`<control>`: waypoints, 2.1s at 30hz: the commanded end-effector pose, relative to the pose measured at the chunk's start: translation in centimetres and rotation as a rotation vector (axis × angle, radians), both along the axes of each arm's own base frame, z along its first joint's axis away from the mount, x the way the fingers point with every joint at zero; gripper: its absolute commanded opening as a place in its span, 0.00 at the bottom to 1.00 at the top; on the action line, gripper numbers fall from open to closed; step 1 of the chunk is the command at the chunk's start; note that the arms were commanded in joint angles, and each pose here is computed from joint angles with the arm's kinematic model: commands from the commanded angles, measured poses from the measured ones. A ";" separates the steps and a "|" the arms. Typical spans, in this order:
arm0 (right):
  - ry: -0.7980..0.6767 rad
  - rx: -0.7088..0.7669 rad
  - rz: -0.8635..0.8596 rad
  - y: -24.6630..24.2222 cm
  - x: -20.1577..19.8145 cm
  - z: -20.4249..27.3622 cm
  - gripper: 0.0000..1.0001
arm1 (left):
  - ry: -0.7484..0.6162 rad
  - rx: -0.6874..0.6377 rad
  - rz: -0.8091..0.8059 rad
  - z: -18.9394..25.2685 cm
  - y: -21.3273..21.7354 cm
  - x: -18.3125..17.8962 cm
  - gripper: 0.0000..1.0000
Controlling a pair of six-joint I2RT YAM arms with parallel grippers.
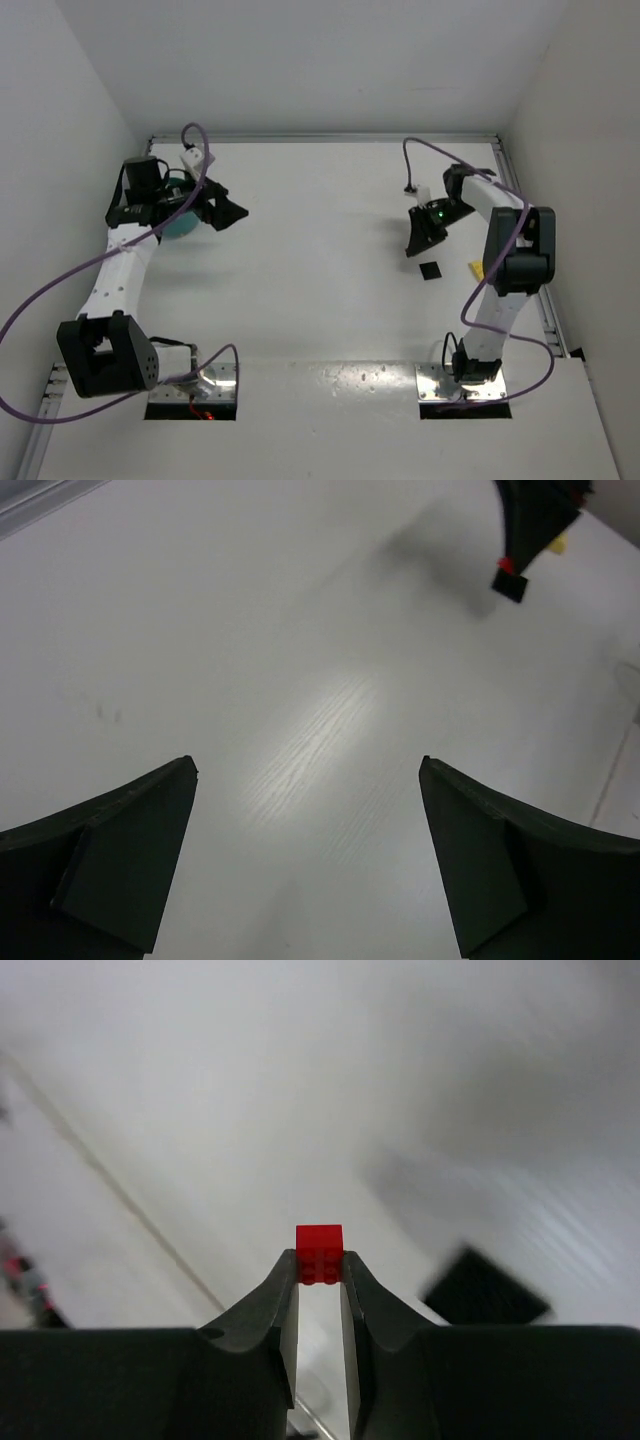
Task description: Sort the legos into containers by color
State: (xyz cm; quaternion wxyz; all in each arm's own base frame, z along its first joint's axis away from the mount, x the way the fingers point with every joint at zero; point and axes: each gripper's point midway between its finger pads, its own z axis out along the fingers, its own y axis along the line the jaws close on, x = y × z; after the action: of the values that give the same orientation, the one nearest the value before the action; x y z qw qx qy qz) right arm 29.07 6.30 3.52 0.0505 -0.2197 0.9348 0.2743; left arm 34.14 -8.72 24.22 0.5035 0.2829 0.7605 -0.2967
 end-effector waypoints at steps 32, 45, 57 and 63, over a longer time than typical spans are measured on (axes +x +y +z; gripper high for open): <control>0.304 0.798 0.272 25.1 -1.7 15.4 0.12 | -0.138 0.142 -0.444 -2.8 -15.0 -8.0 0.74; 0.328 0.802 0.327 27.1 -3.1 15.6 0.12 | -0.158 0.182 -0.478 -4.4 -15.5 -8.1 0.73; 0.342 0.787 0.346 28.0 -3.7 15.1 0.12 | -0.147 0.169 -0.475 -4.0 -16.7 -7.6 0.71; 0.342 0.788 0.344 28.0 -3.8 15.3 0.12 | -0.140 0.165 -0.480 -4.0 -17.0 -7.9 0.62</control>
State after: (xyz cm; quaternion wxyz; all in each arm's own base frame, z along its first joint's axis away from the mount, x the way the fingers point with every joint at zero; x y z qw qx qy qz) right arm 25.08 33.69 16.78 -0.0946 -0.2665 0.7253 0.6277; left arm 25.77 -24.84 18.39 0.4222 0.5098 0.6772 -0.3214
